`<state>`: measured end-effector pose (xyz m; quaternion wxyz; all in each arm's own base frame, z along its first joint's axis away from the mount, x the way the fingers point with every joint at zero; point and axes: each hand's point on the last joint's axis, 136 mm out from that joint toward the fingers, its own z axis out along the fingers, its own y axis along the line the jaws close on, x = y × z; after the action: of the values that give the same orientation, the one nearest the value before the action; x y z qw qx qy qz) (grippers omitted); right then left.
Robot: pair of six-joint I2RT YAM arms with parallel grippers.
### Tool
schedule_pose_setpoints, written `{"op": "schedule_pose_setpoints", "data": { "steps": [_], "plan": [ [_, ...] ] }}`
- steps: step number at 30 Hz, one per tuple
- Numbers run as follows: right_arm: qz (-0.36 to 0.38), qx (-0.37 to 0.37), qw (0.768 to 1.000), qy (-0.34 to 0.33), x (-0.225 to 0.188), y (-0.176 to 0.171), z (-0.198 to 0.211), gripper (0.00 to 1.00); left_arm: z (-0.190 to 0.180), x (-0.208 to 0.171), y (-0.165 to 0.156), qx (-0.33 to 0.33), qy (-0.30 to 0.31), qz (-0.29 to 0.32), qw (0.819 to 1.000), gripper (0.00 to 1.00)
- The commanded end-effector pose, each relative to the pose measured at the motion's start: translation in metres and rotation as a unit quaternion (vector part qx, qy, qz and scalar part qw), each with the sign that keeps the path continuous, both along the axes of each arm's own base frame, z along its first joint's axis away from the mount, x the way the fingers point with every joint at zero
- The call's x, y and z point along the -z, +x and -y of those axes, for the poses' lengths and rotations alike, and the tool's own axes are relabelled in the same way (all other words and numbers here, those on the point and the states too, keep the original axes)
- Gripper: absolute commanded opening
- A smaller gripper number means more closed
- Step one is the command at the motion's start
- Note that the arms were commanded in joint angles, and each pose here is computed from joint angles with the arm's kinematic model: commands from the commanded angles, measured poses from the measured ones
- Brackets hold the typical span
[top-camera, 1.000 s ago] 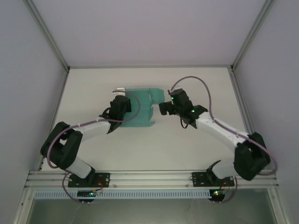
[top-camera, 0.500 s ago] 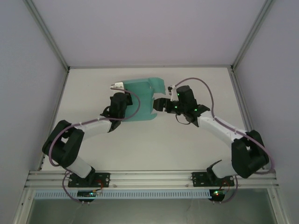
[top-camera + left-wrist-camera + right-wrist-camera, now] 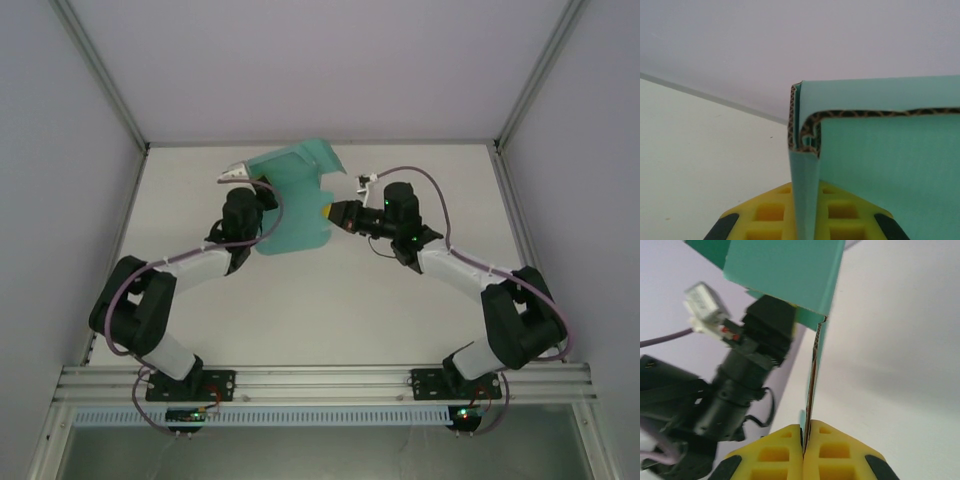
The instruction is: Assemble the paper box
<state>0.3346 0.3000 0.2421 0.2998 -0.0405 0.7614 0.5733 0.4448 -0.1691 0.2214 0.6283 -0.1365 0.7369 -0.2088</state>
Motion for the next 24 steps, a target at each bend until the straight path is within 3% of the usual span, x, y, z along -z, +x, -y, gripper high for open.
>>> {"op": "schedule_pose_setpoints", "data": {
  "steps": [1,4,7,9,14,15,17,19,21,24],
  "plan": [
    [0.083,-0.073,0.991,0.079,-0.065,-0.031,-0.012,0.0,0.019,-0.009,0.006,0.045,-0.05,0.011,0.998,0.0],
    [0.084,-0.089,0.986,0.109,-0.075,-0.039,-0.012,0.0,0.021,-0.013,0.006,0.058,-0.071,0.022,0.996,0.0],
    [0.073,-0.082,0.989,0.095,-0.063,-0.037,-0.008,0.0,0.023,-0.015,0.005,0.066,-0.07,0.022,0.995,0.0],
    [0.066,-0.064,0.992,0.081,-0.053,-0.032,-0.001,0.07,0.022,-0.016,0.003,0.065,-0.067,0.021,0.995,0.0],
    [0.065,-0.001,0.998,0.018,-0.029,-0.021,0.031,0.3,0.022,-0.016,-0.005,0.082,-0.029,0.022,0.996,0.0],
    [0.068,0.019,0.997,-0.01,-0.024,-0.019,0.041,0.4,0.024,-0.014,-0.008,0.092,-0.01,0.019,0.996,0.0],
    [0.077,0.068,0.991,-0.091,-0.01,-0.017,0.068,0.73,0.022,-0.005,-0.011,0.095,0.027,0.003,0.995,0.0],
    [0.107,0.102,0.97,-0.192,0.001,-0.021,0.097,0.98,0.016,0.005,-0.015,0.086,0.055,-0.012,0.995,0.0],
    [0.129,0.128,0.952,-0.246,0.006,-0.025,0.12,0.99,0.015,0.013,-0.02,0.094,0.075,-0.021,0.992,0.0],
    [0.141,0.165,0.937,-0.275,0.002,-0.02,0.148,0.99,0.025,0.022,-0.028,0.135,0.099,-0.025,0.985,0.0]
  ]
}}
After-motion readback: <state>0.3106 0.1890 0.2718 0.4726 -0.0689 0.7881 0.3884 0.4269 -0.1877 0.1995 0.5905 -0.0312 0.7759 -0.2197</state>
